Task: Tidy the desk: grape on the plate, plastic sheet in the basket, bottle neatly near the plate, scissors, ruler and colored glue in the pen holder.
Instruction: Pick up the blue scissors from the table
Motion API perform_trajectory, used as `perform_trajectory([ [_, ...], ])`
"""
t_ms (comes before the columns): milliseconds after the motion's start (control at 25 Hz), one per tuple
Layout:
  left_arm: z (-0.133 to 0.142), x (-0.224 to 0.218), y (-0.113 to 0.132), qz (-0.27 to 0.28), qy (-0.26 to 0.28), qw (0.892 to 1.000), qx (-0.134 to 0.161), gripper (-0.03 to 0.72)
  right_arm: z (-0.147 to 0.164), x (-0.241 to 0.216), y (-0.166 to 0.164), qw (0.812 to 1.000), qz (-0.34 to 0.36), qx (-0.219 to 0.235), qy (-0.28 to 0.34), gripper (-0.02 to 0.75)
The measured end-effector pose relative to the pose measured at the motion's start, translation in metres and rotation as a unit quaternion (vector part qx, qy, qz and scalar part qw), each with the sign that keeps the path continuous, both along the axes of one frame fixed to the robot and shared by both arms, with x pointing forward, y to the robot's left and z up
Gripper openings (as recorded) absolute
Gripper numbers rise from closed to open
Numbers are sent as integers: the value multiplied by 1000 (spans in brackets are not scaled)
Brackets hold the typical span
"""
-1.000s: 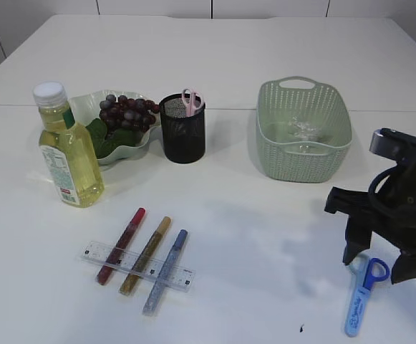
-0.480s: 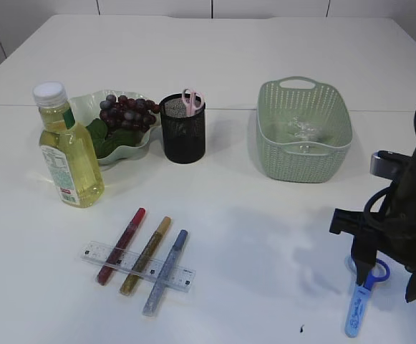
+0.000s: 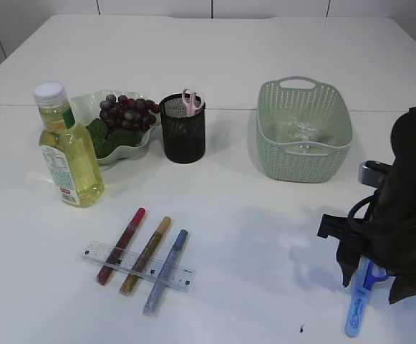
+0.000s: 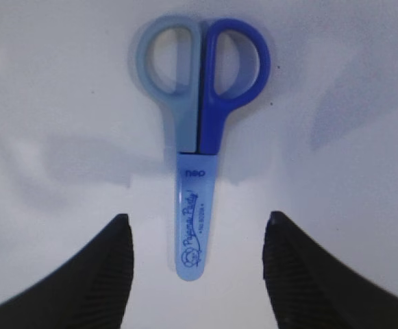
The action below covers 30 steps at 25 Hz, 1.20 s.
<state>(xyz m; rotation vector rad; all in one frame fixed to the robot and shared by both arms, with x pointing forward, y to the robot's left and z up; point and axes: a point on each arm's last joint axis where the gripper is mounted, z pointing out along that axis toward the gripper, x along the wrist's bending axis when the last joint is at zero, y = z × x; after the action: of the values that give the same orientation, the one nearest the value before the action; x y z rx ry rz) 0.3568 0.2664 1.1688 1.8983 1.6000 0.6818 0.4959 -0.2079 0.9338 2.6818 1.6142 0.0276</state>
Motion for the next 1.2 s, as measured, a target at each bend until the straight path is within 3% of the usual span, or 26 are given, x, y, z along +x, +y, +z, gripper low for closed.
perform_trajectory([
  [320,0,0,0,1,2,1000,1,289,-16,4,2,1000,-14,-4,12,465],
  [1200,-1,-1,0,-4,4,1000,7,289,-17,10,-1,1000,-13,-18,-18,439],
])
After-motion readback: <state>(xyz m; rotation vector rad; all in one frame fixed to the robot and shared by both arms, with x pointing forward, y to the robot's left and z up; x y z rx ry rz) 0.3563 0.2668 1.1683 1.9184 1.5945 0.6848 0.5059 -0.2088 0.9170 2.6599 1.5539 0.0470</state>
